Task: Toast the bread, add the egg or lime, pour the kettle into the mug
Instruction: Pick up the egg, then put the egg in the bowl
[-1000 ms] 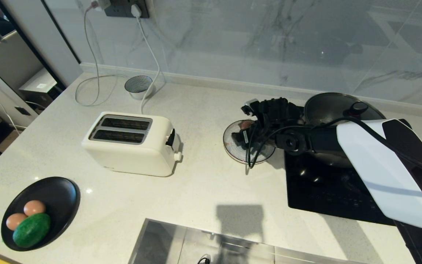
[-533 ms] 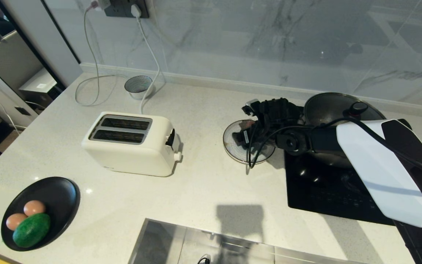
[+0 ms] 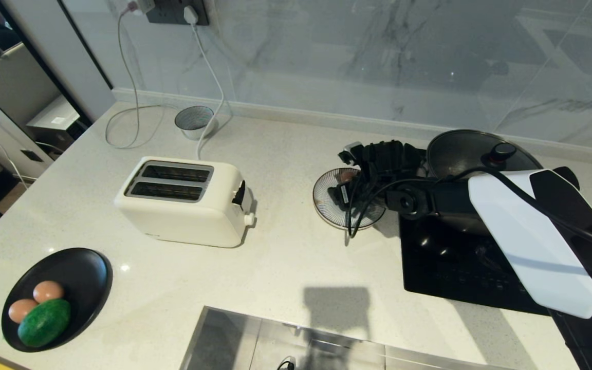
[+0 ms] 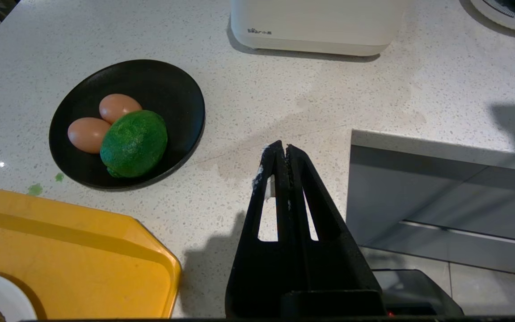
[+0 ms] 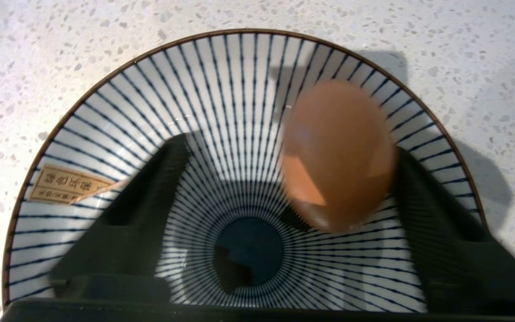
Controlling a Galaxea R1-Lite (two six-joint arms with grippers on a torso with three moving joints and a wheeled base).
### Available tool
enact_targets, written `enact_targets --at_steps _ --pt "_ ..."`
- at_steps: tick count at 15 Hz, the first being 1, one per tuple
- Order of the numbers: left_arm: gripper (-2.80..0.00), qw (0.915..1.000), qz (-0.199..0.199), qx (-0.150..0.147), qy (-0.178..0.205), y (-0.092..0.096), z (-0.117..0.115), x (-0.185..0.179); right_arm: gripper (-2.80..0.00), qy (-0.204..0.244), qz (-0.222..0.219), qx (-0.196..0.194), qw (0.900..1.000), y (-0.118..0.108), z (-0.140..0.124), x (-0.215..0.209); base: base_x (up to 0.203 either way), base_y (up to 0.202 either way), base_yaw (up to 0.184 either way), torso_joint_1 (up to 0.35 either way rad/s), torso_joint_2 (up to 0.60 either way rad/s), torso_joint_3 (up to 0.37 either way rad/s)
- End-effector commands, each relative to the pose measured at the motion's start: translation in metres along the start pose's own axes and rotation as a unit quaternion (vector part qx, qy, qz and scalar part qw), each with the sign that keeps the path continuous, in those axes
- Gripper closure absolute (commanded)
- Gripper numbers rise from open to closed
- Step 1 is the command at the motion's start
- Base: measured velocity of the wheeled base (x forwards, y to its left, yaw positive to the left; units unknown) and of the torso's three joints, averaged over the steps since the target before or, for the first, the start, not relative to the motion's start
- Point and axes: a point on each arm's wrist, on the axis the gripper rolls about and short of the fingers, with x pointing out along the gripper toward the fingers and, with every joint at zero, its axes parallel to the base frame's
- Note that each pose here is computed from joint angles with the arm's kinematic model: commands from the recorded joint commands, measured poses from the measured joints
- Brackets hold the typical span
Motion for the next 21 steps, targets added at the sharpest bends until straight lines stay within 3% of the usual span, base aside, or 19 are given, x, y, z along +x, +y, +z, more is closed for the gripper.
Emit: enact_targets --at_steps 1,11,17,21 --pt "0.0 1.0 0.0 0.0 -0.001 0.0 0.0 0.0 0.0 0.001 0.003 0.0 1.0 0.0 -0.001 0.001 0.0 0.0 0.0 0.0 0.0 0.0" --pt "0.0 1.0 0.0 0.0 -0.001 0.0 0.0 0.0 0.0 -0.007 0.001 0.001 1.0 -0.003 0.005 -0.003 0.0 0.0 0.0 0.0 0.0 0.0" --pt "0.0 1.0 0.0 0.0 -0.001 0.0 0.0 0.0 0.0 -0.04 -0.024 0.008 0.999 -0.012 0.047 -0.042 0.0 0.0 0.0 0.0 0.0 0.0" --pt "0.0 1.0 0.001 0.0 -0.001 0.0 0.0 0.0 0.0 -0.059 -0.044 0.03 0.997 -0.021 0.089 -0.098 0.0 0.0 0.0 0.0 0.0 0.0"
